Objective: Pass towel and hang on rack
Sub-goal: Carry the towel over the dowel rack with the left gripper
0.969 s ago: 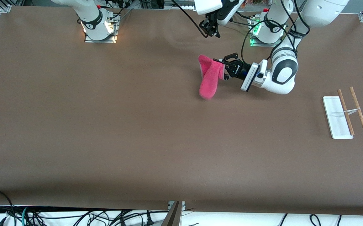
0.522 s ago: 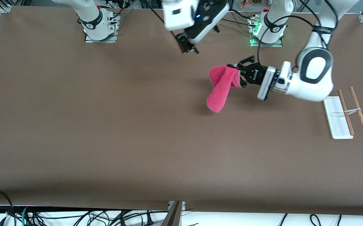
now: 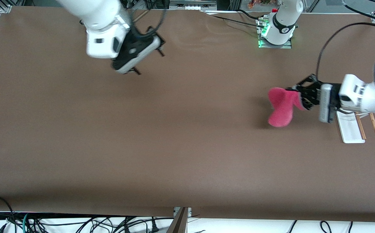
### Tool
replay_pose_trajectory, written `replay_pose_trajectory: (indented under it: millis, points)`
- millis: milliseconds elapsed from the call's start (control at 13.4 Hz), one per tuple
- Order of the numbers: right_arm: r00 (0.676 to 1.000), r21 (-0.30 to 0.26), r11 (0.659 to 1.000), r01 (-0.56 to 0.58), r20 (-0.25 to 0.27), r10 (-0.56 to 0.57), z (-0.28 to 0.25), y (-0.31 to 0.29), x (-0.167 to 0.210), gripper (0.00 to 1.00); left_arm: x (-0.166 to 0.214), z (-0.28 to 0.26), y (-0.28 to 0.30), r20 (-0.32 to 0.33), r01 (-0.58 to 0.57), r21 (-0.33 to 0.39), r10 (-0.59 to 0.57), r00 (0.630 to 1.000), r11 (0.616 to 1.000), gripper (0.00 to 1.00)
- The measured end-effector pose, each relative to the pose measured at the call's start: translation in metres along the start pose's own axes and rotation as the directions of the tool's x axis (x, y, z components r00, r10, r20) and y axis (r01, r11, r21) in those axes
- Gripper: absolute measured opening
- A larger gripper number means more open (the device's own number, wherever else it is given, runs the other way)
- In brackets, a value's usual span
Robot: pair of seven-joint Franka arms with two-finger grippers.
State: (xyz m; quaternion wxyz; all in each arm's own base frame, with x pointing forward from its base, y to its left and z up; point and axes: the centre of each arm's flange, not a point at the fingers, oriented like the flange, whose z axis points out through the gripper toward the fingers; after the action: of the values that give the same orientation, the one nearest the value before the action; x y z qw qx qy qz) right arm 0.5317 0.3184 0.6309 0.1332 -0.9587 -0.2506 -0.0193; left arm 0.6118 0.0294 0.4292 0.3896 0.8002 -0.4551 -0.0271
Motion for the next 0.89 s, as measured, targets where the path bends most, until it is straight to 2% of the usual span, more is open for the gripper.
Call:
replay_pose_trajectory:
  millis: [224, 298, 447, 522, 671, 895]
  points:
    - [0.981, -0.032, 0.981, -0.19, 0.021, 0.191, -0.007, 0.122, -0.032, 1.0, -0.09, -0.046, -0.061, 0.003, 0.136, 0.066, -0.136, 0.991, 0.989, 0.02]
    - [0.972, -0.066, 0.971, -0.229, 0.032, 0.232, -0.006, 0.16, -0.045, 1.0, -0.119, -0.064, -0.071, 0.007, 0.18, 0.105, -0.181, 0.983, 0.978, 0.02]
    - [0.961, -0.187, 0.948, -0.259, 0.05, 0.272, -0.005, 0.218, -0.067, 1.0, -0.165, -0.099, -0.077, 0.026, 0.257, 0.188, -0.267, 0.963, 0.948, 0.02]
    - [0.957, -0.22, 0.937, -0.269, 0.051, 0.287, -0.007, 0.236, -0.076, 1.0, -0.189, -0.113, -0.078, 0.033, 0.297, 0.222, -0.311, 0.95, 0.929, 0.02]
    - [0.949, -0.241, 0.925, -0.295, 0.035, 0.312, -0.02, 0.257, -0.09, 1.0, -0.24, -0.138, -0.084, 0.055, 0.347, 0.309, -0.381, 0.923, 0.885, 0.02]
    - [0.95, -0.268, 0.916, -0.298, 0.014, 0.312, -0.038, 0.257, -0.103, 1.0, -0.31, -0.159, -0.101, 0.1, 0.324, 0.42, -0.397, 0.912, 0.848, 0.02]
